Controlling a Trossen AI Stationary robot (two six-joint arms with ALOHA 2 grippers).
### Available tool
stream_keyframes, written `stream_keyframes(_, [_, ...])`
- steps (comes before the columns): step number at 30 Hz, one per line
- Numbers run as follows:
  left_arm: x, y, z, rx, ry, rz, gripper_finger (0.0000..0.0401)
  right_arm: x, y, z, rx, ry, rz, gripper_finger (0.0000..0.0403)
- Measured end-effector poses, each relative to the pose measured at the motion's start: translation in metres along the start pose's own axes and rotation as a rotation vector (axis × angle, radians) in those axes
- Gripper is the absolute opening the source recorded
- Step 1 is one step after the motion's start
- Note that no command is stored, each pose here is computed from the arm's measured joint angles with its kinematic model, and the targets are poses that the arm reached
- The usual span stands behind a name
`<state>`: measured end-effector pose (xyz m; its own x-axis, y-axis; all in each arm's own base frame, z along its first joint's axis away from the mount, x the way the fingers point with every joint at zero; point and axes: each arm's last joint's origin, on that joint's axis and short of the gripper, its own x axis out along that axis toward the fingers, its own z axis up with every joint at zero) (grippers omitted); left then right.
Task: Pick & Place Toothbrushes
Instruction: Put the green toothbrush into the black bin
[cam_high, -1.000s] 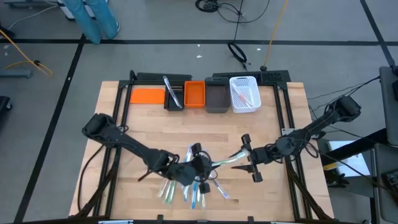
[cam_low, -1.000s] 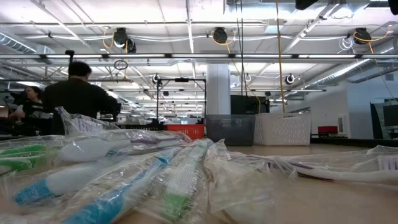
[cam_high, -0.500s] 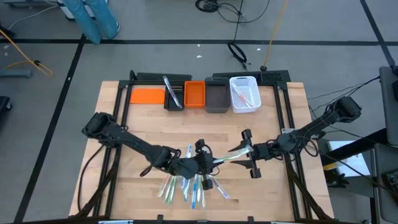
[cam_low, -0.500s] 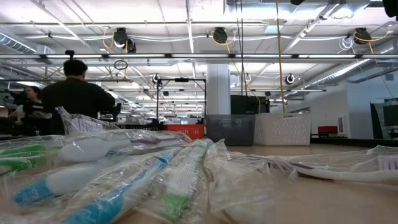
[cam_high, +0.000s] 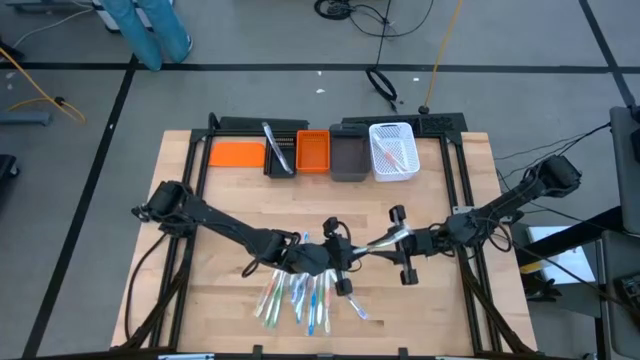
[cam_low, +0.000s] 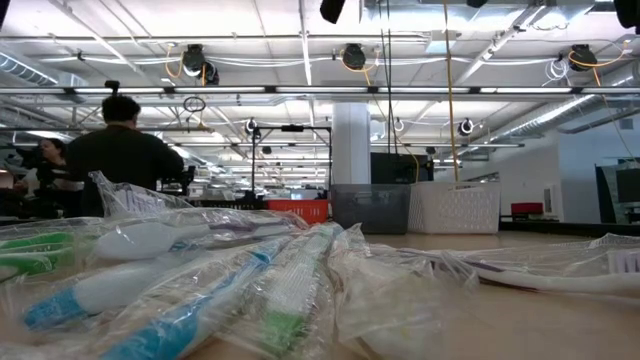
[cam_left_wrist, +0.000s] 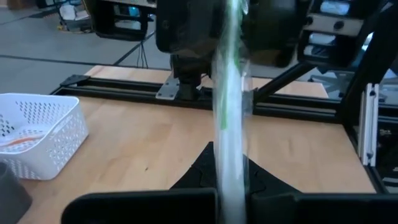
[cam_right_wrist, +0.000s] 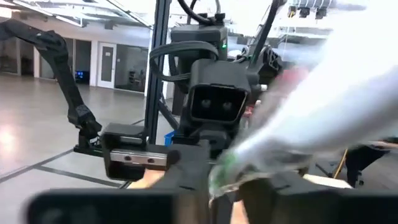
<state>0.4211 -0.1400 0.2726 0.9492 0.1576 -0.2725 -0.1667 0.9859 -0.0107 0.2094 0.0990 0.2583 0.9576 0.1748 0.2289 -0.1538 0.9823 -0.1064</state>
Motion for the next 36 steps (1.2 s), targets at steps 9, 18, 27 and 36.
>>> stream_keyframes(9, [0.001, 0.003, -0.005, 0.028, 0.054, 0.008, 0.0024, 0.0, -0.001, 0.0, -0.036, 0.001, -0.032, 0.0014])
stream_keyframes(18, [0.004, 0.016, -0.011, 0.099, 0.134, 0.047, 0.0095, 0.0, -0.002, -0.003, -0.048, 0.041, -0.087, 0.0014])
stream_keyframes(27, [0.007, 0.033, -0.019, 0.167, 0.247, 0.098, 0.0229, -0.004, -0.014, -0.003, -0.038, 0.113, -0.156, 0.0014])
stream_keyframes(36, [-0.01, 0.05, -0.027, 0.205, 0.467, 0.155, 0.0285, -0.013, -0.041, -0.002, 0.0, 0.194, -0.253, 0.0014])
